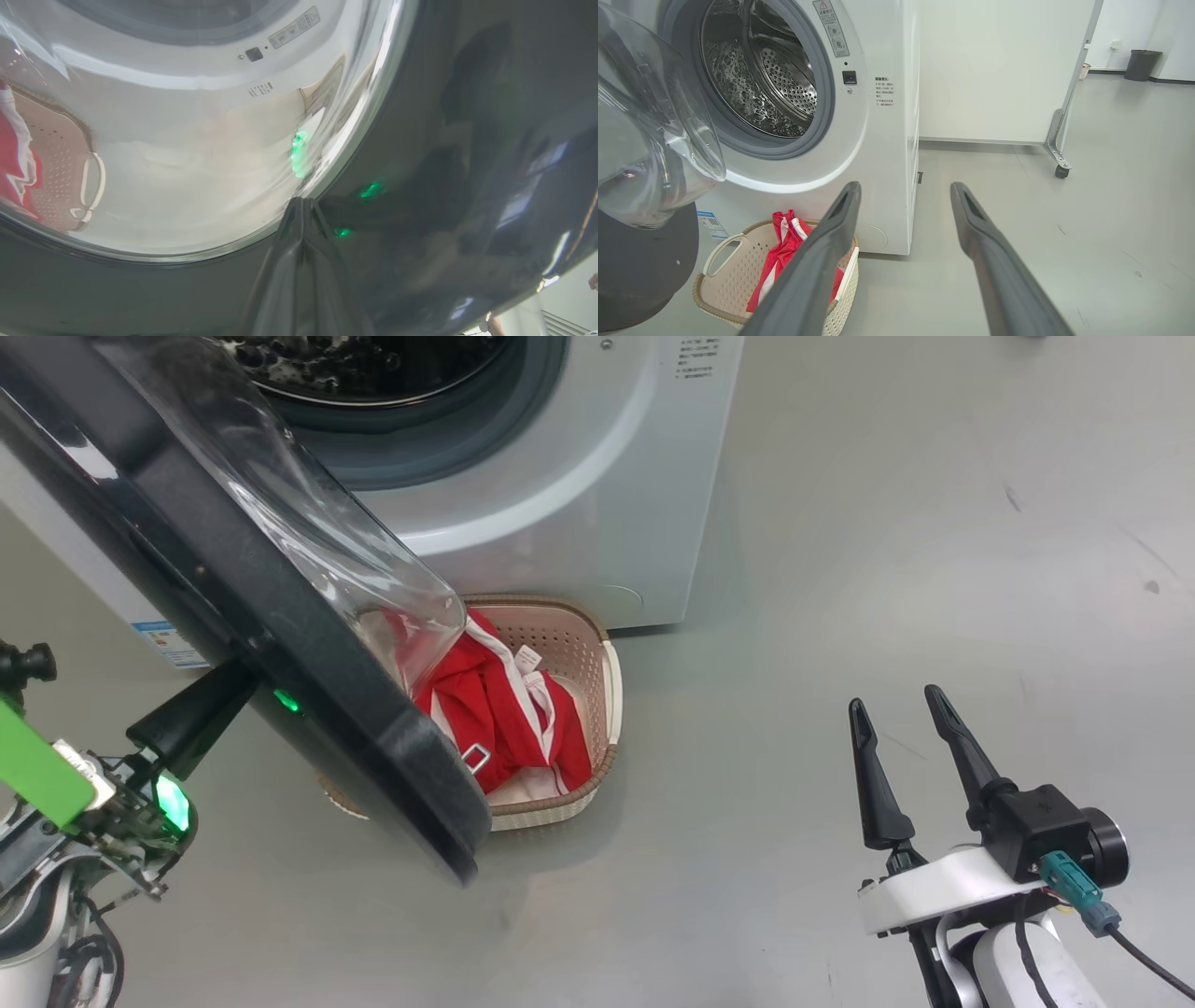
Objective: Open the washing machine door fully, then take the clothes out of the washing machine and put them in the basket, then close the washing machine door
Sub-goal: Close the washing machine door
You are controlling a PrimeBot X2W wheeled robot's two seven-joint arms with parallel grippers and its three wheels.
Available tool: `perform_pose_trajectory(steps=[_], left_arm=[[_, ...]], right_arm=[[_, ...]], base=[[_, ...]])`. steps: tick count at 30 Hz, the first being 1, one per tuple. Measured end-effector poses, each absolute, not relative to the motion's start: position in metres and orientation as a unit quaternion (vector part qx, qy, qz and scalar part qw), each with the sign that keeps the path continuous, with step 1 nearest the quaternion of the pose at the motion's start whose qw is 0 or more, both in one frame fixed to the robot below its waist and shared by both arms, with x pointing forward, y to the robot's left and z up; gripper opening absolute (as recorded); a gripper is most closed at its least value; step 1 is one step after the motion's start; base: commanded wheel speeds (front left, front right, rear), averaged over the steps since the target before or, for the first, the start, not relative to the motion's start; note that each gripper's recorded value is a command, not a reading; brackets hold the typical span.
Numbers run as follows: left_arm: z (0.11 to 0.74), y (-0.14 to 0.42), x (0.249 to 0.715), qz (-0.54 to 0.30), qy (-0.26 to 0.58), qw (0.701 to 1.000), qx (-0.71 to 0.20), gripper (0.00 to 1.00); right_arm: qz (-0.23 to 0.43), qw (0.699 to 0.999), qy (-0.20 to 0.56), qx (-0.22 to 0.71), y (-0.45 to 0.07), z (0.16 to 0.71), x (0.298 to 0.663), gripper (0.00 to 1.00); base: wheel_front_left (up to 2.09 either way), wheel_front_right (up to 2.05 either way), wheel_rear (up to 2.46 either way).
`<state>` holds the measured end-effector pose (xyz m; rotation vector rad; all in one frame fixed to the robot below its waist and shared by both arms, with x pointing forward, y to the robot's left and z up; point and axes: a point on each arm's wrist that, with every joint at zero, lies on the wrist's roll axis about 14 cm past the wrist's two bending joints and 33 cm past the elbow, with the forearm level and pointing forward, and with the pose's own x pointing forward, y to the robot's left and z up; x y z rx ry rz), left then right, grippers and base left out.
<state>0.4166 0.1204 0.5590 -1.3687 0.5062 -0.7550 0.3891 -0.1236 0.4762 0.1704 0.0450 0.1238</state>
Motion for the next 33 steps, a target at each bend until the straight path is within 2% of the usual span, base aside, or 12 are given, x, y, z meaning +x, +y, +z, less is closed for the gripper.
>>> perform_pose_trajectory(steps=[15,26,33], left_arm=[[0.562,0.069,0.467,-0.37,0.236,0.644,-0.627,0.0],[0.561,0.053,0.511,-0.359,0.222,0.639,-0.643,0.0],[0.564,0.046,0.538,-0.351,0.208,0.649,-0.643,0.0]], right_arm=[[-0.008,0.996,0.026,0.083,-0.166,0.47,0.379,1.0],[-0.044,0.995,0.037,0.083,-0.186,0.462,0.377,1.0],[-0.06,0.994,0.041,0.079,-0.195,0.458,0.376,1.0]], base=[[0.0,0.0,0.0],[0.0,0.0,0.0],[0.0,0.0,0.0]])
